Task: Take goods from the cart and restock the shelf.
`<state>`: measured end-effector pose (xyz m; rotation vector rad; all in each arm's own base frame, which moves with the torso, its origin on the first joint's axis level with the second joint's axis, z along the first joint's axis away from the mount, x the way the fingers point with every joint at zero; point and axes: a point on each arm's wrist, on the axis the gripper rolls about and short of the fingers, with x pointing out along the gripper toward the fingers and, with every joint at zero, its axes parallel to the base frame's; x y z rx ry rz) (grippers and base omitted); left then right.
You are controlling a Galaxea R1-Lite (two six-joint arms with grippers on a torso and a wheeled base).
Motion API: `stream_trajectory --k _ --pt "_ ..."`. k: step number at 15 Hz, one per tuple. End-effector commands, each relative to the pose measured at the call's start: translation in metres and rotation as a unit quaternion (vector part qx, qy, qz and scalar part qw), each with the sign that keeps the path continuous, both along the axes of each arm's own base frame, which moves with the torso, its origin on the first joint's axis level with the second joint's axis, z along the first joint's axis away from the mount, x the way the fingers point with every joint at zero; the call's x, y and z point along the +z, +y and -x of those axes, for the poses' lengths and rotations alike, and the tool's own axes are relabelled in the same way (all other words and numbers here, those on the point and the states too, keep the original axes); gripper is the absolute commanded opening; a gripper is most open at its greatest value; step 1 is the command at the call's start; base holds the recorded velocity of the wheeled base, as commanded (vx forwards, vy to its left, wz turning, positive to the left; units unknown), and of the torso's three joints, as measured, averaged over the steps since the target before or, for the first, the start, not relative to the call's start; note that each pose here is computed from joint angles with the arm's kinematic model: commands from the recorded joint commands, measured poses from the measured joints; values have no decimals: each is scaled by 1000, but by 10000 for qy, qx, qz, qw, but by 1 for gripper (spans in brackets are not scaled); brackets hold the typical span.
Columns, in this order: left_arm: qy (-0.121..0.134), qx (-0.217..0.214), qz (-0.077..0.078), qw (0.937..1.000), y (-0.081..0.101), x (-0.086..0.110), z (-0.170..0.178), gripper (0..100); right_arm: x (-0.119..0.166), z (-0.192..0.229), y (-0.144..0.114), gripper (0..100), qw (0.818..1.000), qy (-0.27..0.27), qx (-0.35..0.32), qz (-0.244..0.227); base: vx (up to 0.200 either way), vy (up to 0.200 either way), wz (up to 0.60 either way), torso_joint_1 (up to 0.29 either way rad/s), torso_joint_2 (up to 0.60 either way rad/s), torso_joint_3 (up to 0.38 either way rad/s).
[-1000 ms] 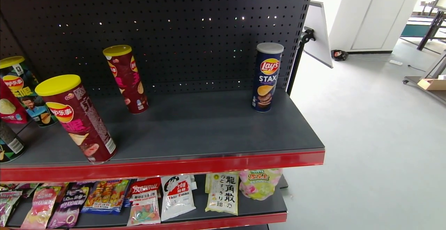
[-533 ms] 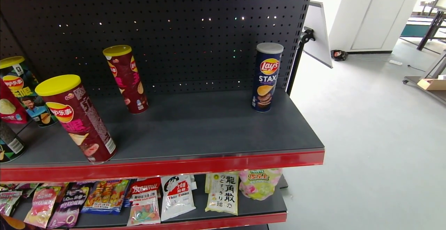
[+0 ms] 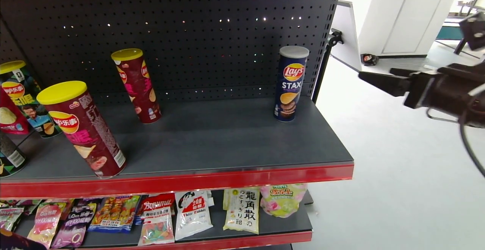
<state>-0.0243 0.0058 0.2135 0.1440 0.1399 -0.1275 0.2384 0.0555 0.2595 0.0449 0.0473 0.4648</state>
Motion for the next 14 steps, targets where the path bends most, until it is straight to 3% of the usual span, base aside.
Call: stream_trajectory --k 1,4,7,11,14 --pt "47 2 -5 10000 0 -1 -1 0 -32 -63 33 100 9961 323 765 292 0 0 0 0 0 0" --pt "23 9 -10 10000 0 0 -1 0 -38 -76 39 100 9905 396 1286 289 0 0 0 0 0 0" --pt "0 15 -14 10000 0 1 -1 0 -47 -83 38 100 9887 457 1375 389 0 0 0 0 0 0" --pt "7 -3 -84 10000 0 0 -1 0 -59 -112 23 100 9835 269 1652 683 0 0 0 0 0 0" --pt "6 -4 -91 10000 0 0 -1 0 -57 -134 21 100 9799 94 1883 648 0 0 0 0 0 0"
